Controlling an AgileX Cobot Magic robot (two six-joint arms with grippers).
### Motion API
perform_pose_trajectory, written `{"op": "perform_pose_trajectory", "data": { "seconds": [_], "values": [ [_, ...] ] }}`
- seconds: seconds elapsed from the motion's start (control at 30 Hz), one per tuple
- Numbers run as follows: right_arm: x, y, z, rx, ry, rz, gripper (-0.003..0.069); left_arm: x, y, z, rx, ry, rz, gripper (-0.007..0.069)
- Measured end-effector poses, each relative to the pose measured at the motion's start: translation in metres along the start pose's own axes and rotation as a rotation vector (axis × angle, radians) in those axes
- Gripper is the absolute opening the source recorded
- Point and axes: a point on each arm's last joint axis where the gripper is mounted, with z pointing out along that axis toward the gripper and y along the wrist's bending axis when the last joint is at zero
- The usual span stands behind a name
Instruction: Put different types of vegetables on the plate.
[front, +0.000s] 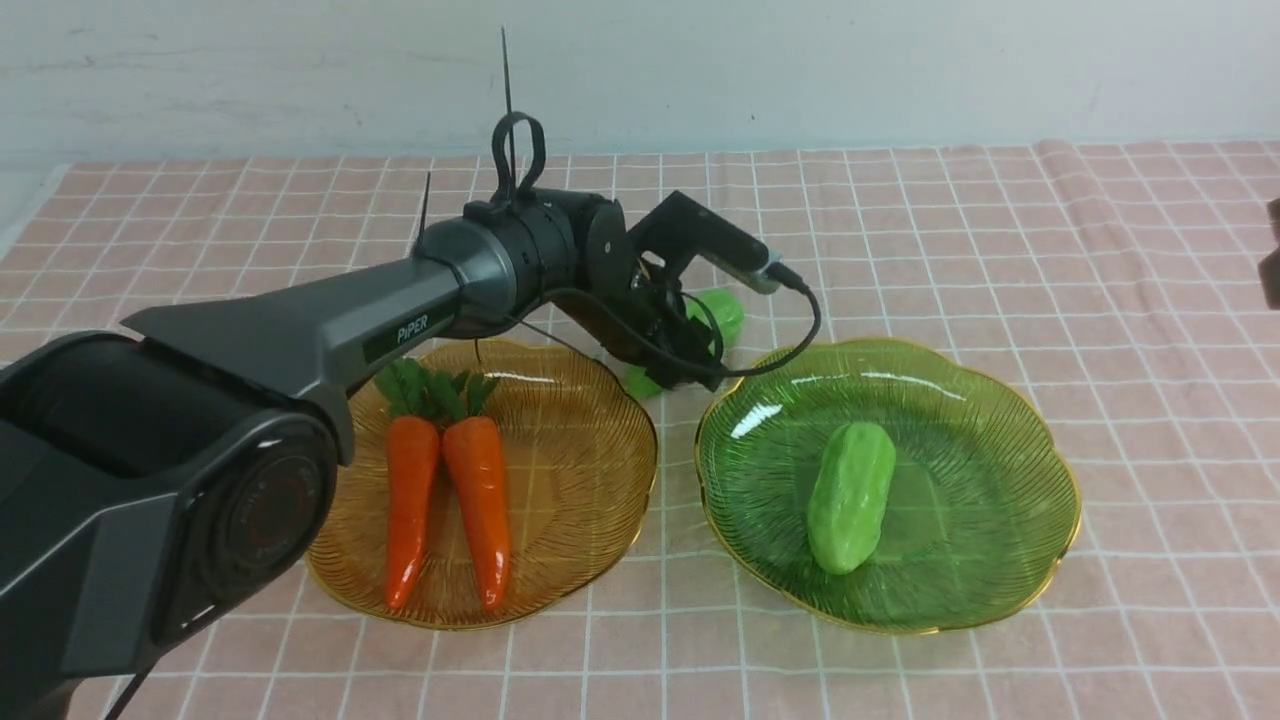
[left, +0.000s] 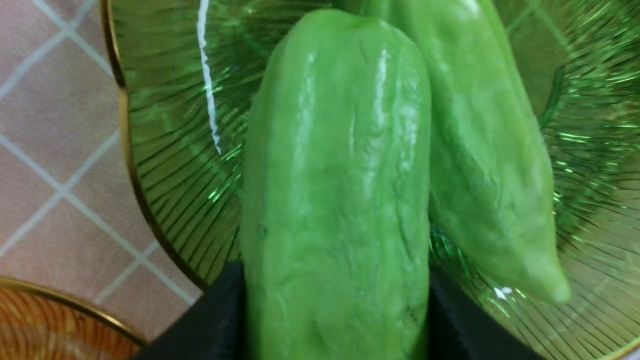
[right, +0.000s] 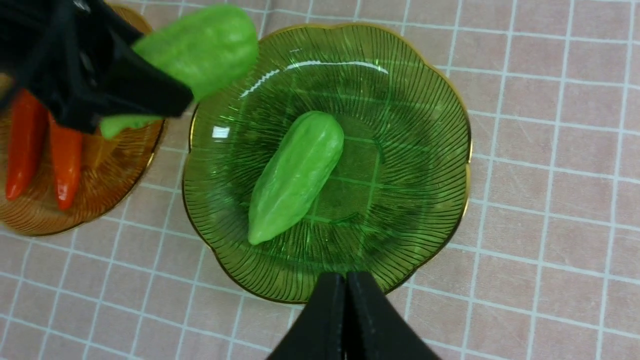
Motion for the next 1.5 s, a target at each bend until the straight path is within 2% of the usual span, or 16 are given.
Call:
{"op": "perform_pose_trajectory", "data": {
  "seconds": [0.17, 0.3, 0.4, 0.43, 0.5, 0.53, 0.57, 0.6, 0.63, 0.7, 0.9, 1.0, 1.13, 1.3, 1.4, 1.5],
  "values": [
    [0.005, 0.005, -0.015, -0.011, -0.042, -0.01, -0.0015, -0.003, -0.007, 0.021, -0.025, -0.001, -0.066, 0.0397],
    [0.011, 0.008, -0.033, -0.001, -0.09, -0.03, -0.0015, -0.004, -0.011, 0.022, -0.023, -0.006, -0.134, 0.0582],
    [0.023, 0.013, -0.055, 0.012, -0.154, -0.053, -0.0015, 0.0, -0.012, 0.022, -0.021, 0.031, -0.163, 0.0642],
    [0.026, 0.015, -0.064, 0.015, -0.182, -0.063, -0.0015, 0.0, -0.012, 0.02, -0.021, 0.036, -0.167, 0.0632],
    [0.043, 0.022, -0.093, 0.017, -0.271, -0.112, -0.0015, -0.001, -0.014, 0.011, -0.023, 0.021, -0.164, 0.0526],
    [0.054, 0.026, -0.108, 0.021, -0.319, -0.147, -0.0015, -0.002, -0.015, 0.001, -0.026, 0.0, -0.159, 0.0418],
    [0.066, 0.029, -0.123, 0.026, -0.368, -0.185, -0.0015, -0.003, -0.018, -0.016, -0.031, -0.035, -0.15, 0.0262],
    [0.077, 0.032, -0.134, 0.033, -0.411, -0.211, -0.0015, -0.003, -0.021, -0.03, -0.032, -0.062, -0.144, 0.0165],
    [0.095, 0.035, -0.15, 0.039, -0.51, -0.233, -0.0015, -0.002, -0.024, -0.044, -0.032, -0.092, -0.138, 0.0097],
    [0.114, 0.037, -0.163, 0.048, -0.651, -0.24, -0.0015, 0.001, -0.031, -0.077, -0.031, -0.155, -0.126, 0.0029],
    [0.152, 0.028, -0.156, 0.063, -0.985, -0.217, -0.0015, 0.029, -0.052, -0.147, -0.036, -0.259, -0.089, -0.0003],
    [0.175, 0.014, -0.132, 0.051, -1.165, -0.143, -0.0017, 0.071, -0.068, -0.187, -0.088, -0.288, -0.059, -0.0003],
    [0.193, 0.001, -0.109, 0.057, -1.346, -0.099, -0.0017, 0.143, -0.079, -0.214, -0.146, -0.306, -0.059, -0.0003],
    [0.197, -0.002, -0.106, 0.061, -1.408, -0.091, -0.0017, 0.224, -0.078, -0.217, -0.145, -0.498, -0.079, -0.0003],
    [0.197, -0.002, -0.106, 0.061, -1.413, -0.091, -0.0017, 0.282, -0.07, -0.196, -0.153, -0.592, -0.121, -0.0003],
    [0.197, -0.002, -0.106, 0.061, -1.413, -0.091, -0.0017, 0.315, -0.064, -0.18, -0.158, -0.654, -0.134, -0.0003]
  ]
}}
